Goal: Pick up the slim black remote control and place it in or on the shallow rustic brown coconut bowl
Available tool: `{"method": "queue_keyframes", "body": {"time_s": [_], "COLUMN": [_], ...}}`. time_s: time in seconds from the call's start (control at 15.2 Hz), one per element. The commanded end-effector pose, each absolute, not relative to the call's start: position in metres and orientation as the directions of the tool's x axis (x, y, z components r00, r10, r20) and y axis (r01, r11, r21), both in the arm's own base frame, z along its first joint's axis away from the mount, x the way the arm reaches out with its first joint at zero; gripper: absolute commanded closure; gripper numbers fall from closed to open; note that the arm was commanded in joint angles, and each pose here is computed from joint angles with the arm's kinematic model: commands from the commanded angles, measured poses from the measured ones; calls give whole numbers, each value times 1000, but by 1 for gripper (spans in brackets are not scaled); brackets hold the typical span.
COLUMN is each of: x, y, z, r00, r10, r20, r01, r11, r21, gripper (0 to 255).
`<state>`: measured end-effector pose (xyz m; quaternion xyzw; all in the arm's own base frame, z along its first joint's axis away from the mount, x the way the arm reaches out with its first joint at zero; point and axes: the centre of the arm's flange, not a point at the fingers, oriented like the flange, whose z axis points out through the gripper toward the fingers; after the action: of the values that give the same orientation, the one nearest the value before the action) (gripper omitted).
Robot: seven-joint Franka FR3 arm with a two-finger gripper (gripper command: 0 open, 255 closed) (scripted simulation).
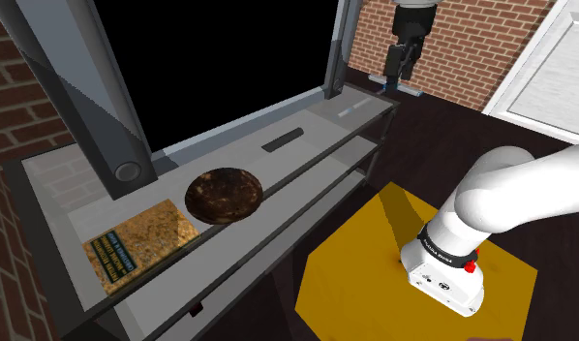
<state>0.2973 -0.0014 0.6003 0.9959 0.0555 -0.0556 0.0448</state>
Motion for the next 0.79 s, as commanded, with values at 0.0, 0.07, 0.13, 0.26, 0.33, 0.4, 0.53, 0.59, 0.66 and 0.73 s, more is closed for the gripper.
{"method": "queue_keyframes", "body": {"time_s": [0.0,0.07,0.13,0.26,0.33,0.4,0.53,0.59,0.66,0.73], "x": [297,306,315,334,344,354,374,384,394,405], "y": [-1,-8,-14,-24,-29,-33,-39,-42,-44,-46], "z": [600,593,586,571,564,556,541,534,526,519], "r00": [988,982,974,953,939,924,887,866,844,819], "r10": [106,150,194,281,323,365,447,487,525,563], "r20": [-116,-117,-117,-117,-117,-117,-114,-113,-111,-109], "r01": [116,159,203,289,331,372,453,492,530,567], "r11": [-990,-984,-977,-956,-942,-927,-891,-870,-848,-824], "r21": [83,77,70,57,50,44,31,24,18,12], "gripper": [0,0,0,0,0,0,0,0,0,0]}}
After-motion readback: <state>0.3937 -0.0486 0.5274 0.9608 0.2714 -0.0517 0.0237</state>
